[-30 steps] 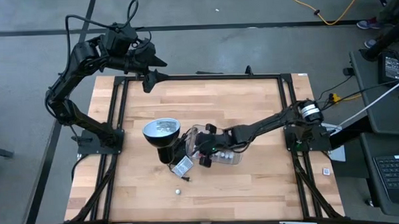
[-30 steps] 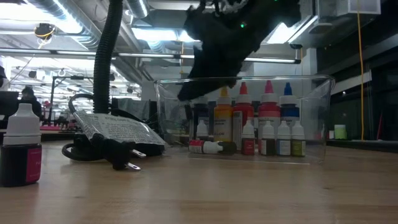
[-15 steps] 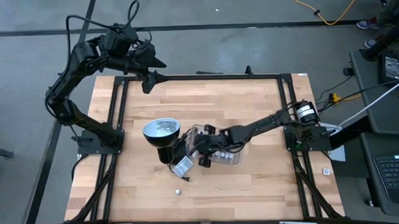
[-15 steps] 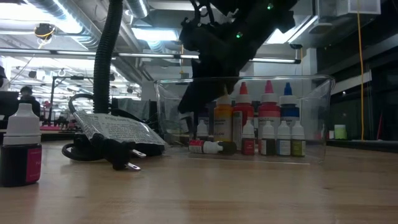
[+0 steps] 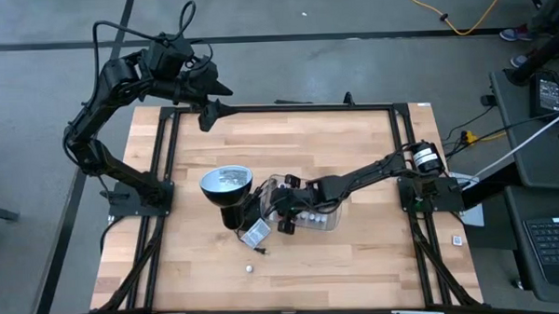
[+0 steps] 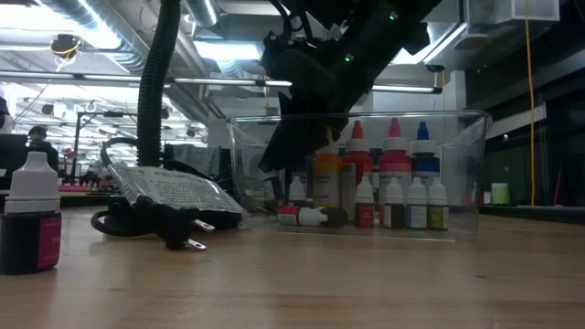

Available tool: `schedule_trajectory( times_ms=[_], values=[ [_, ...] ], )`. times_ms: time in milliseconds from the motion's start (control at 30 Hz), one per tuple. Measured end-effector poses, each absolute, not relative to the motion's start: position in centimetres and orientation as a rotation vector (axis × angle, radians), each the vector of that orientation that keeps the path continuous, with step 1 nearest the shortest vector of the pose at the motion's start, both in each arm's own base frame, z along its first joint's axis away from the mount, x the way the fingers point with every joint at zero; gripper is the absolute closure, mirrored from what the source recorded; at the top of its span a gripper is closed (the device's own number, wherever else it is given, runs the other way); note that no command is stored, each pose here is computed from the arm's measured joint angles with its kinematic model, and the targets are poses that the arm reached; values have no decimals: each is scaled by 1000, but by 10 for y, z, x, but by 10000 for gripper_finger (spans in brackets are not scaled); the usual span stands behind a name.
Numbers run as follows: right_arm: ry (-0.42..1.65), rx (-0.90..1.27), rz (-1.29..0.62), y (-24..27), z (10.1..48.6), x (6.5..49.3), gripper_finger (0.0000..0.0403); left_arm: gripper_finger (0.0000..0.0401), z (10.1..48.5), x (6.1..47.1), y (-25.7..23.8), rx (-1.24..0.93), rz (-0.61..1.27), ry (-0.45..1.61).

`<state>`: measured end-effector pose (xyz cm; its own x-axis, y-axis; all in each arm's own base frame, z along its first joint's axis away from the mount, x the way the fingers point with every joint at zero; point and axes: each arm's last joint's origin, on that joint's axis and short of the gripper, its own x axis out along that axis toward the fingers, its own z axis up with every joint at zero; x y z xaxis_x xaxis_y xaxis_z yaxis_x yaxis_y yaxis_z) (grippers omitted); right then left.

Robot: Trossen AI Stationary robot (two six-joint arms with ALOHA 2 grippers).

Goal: Pick & Place food coloring
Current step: Put the small red food coloring bottle into the transparent bin, then put the small blue food coloring bottle into the transparent bin

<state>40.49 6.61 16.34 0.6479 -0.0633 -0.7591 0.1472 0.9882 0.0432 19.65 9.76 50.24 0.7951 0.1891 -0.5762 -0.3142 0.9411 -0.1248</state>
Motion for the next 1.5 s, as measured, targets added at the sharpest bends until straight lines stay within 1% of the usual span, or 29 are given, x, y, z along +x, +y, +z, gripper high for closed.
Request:
schedule_trajectory(
  times_ms=[133, 233, 533, 767, 967, 1033, 1200, 1367, 1433, 1500],
  values=[
    [868, 103, -120, 66, 163, 404, 317, 117, 502, 197, 98, -219, 273, 593],
    [875, 102, -121, 66, 162, 404, 310, 118, 502, 197, 98, -219, 273, 593],
    [880, 103, -115, 66, 162, 403, 313, 117, 501, 196, 97, -215, 269, 610],
    [878, 127, -100, 66, 171, 399, 313, 117, 501, 196, 97, -215, 269, 610],
    [826, 146, -102, 65, 193, 394, 312, 118, 497, 192, 97, -246, 313, 663],
    [816, 163, -110, 65, 200, 391, 312, 118, 494, 190, 97, -233, 364, 703],
    [778, 221, -128, 64, 222, 382, 312, 118, 490, 186, 101, -237, 558, 745],
    [718, 245, -111, 66, 247, 372, 312, 118, 487, 181, 107, -265, 608, 786],
    [697, 276, -87, 67, 257, 368, 307, 118, 485, 178, 113, -285, 635, 804],
    [677, 322, -68, 68, 266, 363, 292, 118, 481, 175, 123, -327, 651, 823]
  ],
)
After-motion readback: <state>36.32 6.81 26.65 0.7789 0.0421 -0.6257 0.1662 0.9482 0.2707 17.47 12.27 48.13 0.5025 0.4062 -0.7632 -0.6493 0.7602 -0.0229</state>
